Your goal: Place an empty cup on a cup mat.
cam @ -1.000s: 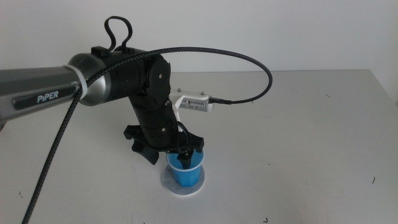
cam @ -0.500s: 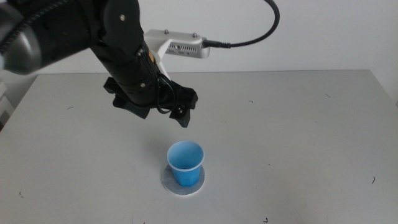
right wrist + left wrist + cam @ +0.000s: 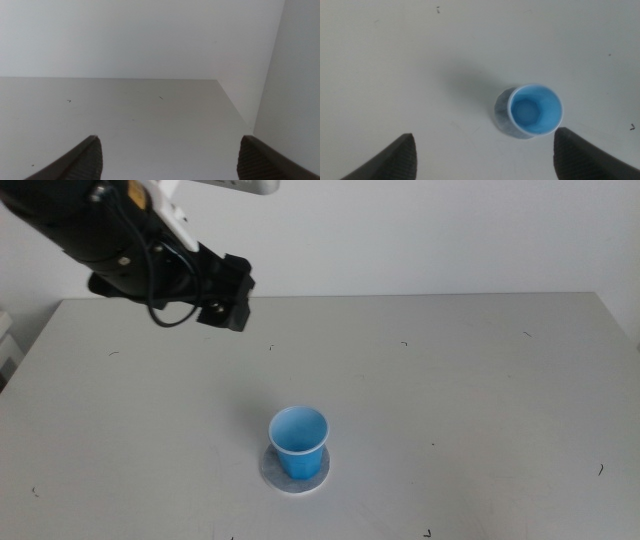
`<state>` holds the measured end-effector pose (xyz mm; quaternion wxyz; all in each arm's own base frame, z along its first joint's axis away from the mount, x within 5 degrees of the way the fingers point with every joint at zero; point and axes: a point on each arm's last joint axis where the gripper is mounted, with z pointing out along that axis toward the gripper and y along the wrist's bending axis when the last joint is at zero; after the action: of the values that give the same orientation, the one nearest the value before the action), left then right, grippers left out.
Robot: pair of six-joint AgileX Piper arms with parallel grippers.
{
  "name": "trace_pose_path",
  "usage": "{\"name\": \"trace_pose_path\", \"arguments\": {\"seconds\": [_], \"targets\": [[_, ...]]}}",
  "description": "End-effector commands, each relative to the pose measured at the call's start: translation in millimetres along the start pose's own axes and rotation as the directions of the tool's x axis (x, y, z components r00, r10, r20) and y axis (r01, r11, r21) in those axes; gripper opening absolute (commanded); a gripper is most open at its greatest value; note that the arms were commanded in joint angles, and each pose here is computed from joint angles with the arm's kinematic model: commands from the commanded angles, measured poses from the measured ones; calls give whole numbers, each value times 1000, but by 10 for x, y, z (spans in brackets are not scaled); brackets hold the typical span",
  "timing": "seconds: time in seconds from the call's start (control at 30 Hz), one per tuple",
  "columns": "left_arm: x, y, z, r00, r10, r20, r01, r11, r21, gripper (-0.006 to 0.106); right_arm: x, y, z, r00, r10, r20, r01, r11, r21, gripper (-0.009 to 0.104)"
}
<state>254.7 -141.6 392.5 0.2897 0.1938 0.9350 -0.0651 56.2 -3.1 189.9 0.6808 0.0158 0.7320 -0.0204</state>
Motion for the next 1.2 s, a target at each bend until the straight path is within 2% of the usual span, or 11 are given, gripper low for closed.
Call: {"name": "trace_pose_path", "arguments": {"seconds": [0.0, 0.03, 0.27, 0.47, 0.73, 0.83, 0.97, 1.17], "targets": [[27, 76, -412, 995, 4, 101, 0, 999, -45, 105, -119, 2, -26, 994, -17, 108, 17, 1000, -1, 94], [72, 134, -491, 995, 0, 102, 7, 997, -74, 105, -119, 2, -26, 994, -17, 108, 17, 1000, -1, 94], [535, 535, -780, 981, -134, 141, 155, 976, -151, 105, -119, 2, -26, 994, -17, 108, 17, 1000, -1, 94], [1067, 777, -893, 941, -236, 241, 293, 926, -237, 105, -119, 2, -26, 994, -17, 108, 17, 1000, -1, 94], [1697, 800, -828, 889, -316, 331, 411, 870, -273, 105, -119, 2, -26, 994, -17, 108, 17, 1000, -1, 94], [1884, 748, -736, 867, -297, 400, 416, 874, -252, 105, -119, 2, -26, 994, -17, 108, 17, 1000, -1, 94], [2079, 697, -618, 824, -211, 525, 385, 889, -247, 105, -119, 2, -26, 994, -17, 108, 17, 1000, -1, 94], [2403, 643, -329, 792, -141, 594, 351, 902, -254, 105, -119, 2, -26, 994, -17, 108, 17, 1000, -1, 94]]}}
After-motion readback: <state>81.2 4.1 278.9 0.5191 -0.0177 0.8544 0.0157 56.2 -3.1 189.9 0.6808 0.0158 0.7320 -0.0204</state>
